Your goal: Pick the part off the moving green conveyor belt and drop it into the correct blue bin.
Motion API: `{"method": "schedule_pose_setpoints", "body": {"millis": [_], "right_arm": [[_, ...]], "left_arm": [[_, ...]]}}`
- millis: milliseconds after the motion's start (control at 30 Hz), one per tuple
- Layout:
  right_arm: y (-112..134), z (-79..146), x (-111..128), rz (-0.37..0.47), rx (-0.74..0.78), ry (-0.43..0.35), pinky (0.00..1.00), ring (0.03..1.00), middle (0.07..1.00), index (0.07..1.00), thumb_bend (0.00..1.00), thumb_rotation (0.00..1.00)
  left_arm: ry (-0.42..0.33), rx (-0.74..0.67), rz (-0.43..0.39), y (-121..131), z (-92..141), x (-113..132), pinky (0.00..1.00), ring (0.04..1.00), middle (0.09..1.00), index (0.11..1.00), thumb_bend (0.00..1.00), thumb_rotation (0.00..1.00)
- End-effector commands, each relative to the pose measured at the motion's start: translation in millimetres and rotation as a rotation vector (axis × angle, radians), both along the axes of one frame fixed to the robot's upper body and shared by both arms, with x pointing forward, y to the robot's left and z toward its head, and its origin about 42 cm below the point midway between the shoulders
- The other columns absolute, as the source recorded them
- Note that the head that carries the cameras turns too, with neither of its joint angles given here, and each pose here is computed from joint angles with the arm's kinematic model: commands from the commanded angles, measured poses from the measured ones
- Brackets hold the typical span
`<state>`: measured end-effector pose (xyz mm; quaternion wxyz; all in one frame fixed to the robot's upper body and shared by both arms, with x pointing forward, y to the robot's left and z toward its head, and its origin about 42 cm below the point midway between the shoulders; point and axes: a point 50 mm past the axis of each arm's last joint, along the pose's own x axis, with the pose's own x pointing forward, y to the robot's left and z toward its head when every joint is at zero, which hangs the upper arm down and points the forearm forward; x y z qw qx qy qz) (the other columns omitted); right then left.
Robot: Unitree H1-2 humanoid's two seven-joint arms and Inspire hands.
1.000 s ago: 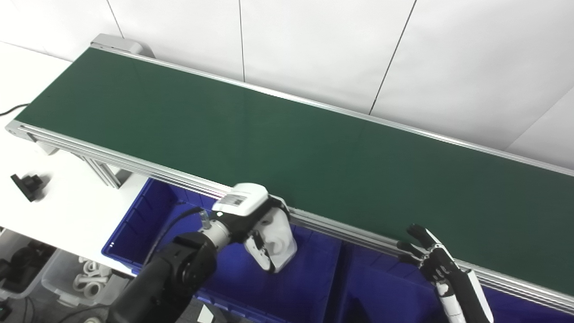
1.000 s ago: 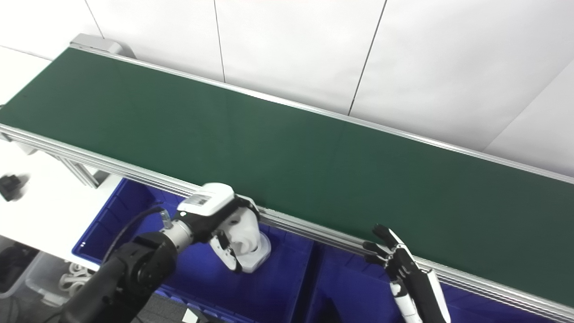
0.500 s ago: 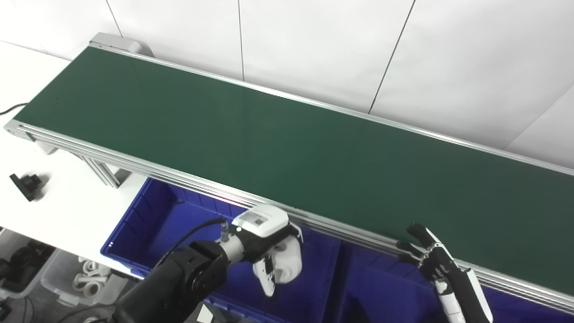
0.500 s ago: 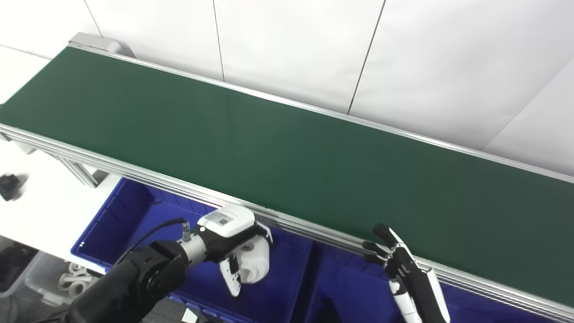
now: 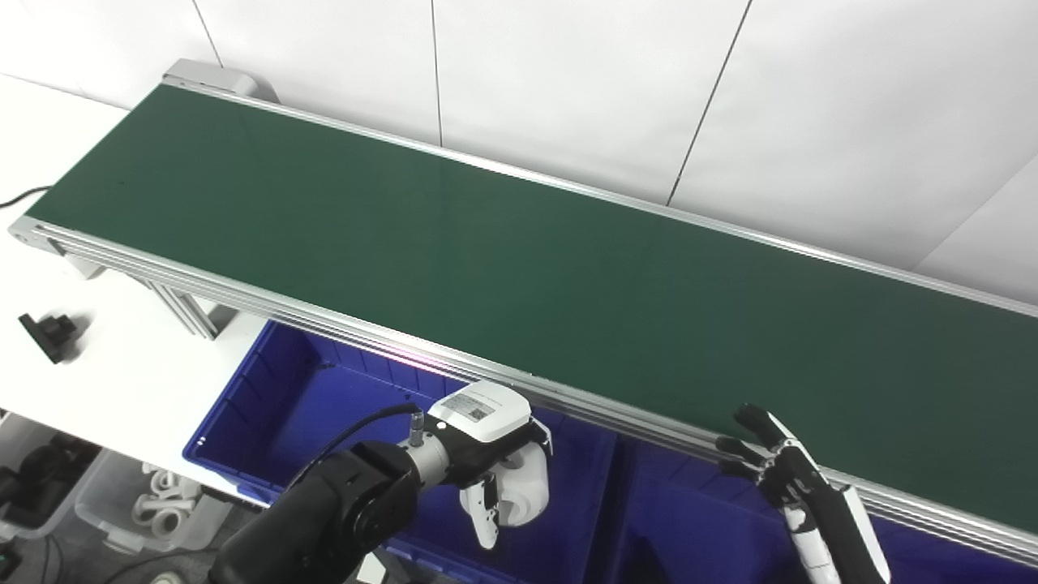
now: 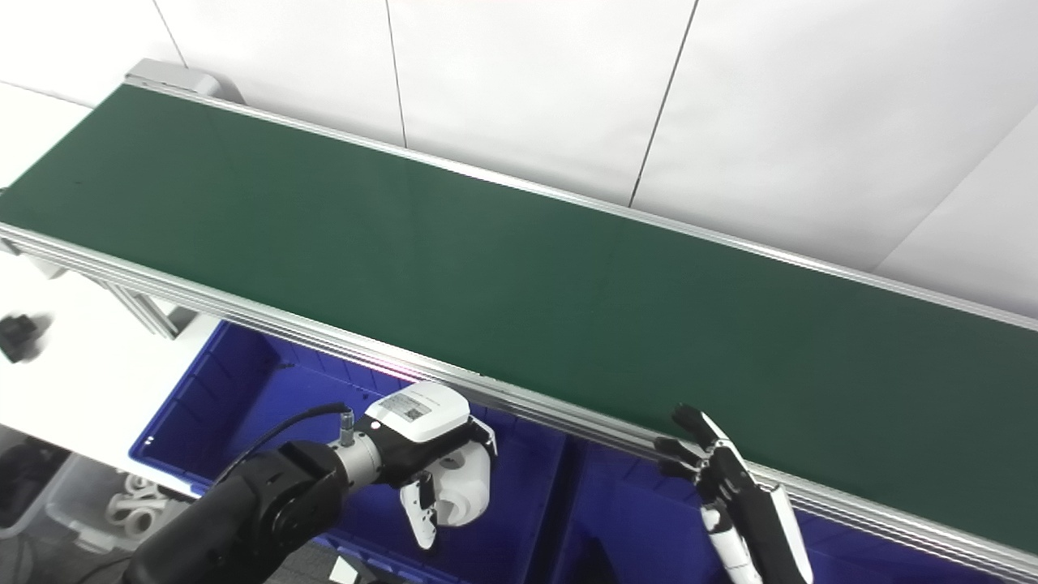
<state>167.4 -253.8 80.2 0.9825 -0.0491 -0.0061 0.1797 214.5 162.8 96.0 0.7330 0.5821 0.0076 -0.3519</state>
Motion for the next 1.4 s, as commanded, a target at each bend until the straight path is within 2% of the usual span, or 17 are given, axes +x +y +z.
{"method": "schedule_pose_setpoints", "body": {"millis": [0,100,167,400,633,800,867,1000,1067,1167,1267,1367], "right_arm": [[0.3,11.6,2.8,0.000,0.010,-0.041,0.72,0.798,0.907,0.894,0.79,0.89],[0.5,11.3,3.0,0.000,0.012,-0.040,0.72,0.798,0.907,0.894,0.79,0.89],[0.5,11.3,3.1,0.003,0.017,-0.036,0.72,0.800,0.908,0.894,0.79,0.89],[0.8,10.9,3.4,0.001,0.003,-0.039,0.72,0.797,0.906,0.896,0.80,0.90],[1.0,11.8,3.0,0.002,-0.002,-0.041,0.72,0.797,0.908,0.896,0.80,0.91],[3.2,11.5,1.4,0.000,-0.013,-0.043,0.71,0.796,0.907,0.895,0.81,0.92],[5.6,9.9,1.1,-0.002,-0.021,-0.049,0.71,0.793,0.905,0.894,0.80,0.92],[12.2,6.6,0.8,-0.007,-0.031,-0.055,0.70,0.781,0.899,0.894,0.80,0.93],[16.1,5.4,0.7,-0.008,-0.034,-0.055,0.70,0.781,0.899,0.893,0.79,0.93],[22.5,3.1,-0.1,-0.010,-0.034,-0.050,0.70,0.778,0.895,0.890,0.78,0.94],[28.7,1.0,-2.1,-0.019,-0.050,-0.045,0.69,0.774,0.893,0.887,0.78,0.94],[36.2,-1.1,-4.5,-0.036,-0.070,-0.039,0.70,0.773,0.887,0.889,0.81,0.95]], "left_arm": [[-0.118,-0.024,-0.009,-0.3,12.5,3.4,0.67,0.771,0.791,0.726,0.81,0.20],[-0.173,-0.055,-0.004,0.7,12.4,2.4,0.74,0.827,0.858,0.787,0.89,0.30],[-0.186,-0.063,-0.005,1.0,12.5,1.9,0.76,0.842,0.875,0.802,0.90,0.34],[-0.200,-0.078,-0.014,2.5,11.3,1.8,0.77,0.835,0.867,0.803,0.92,0.38],[-0.192,-0.098,-0.025,1.3,15.5,1.4,0.74,0.829,0.860,0.805,0.92,0.37],[-0.153,-0.322,-0.021,-8.4,38.8,-5.8,0.70,0.841,0.864,0.810,0.88,0.40],[-0.136,-0.457,-0.017,-14.1,51.0,-9.8,0.70,0.842,0.863,0.814,0.86,0.42],[-0.087,-0.818,0.033,-31.4,71.4,-15.0,0.69,0.815,0.833,0.797,0.80,0.47],[-0.039,-1.008,0.084,-42.5,76.2,-14.8,0.71,0.811,0.831,0.794,0.75,0.51],[0.079,-1.232,0.196,-51.9,69.2,-13.1,0.78,0.855,0.864,0.804,0.74,0.59],[0.172,-1.320,0.253,-50.9,47.4,-8.4,0.82,0.900,0.900,0.834,0.73,0.68],[0.287,-1.393,0.293,-45.7,20.6,-5.0,0.88,0.931,0.924,0.866,0.73,0.69]]}}
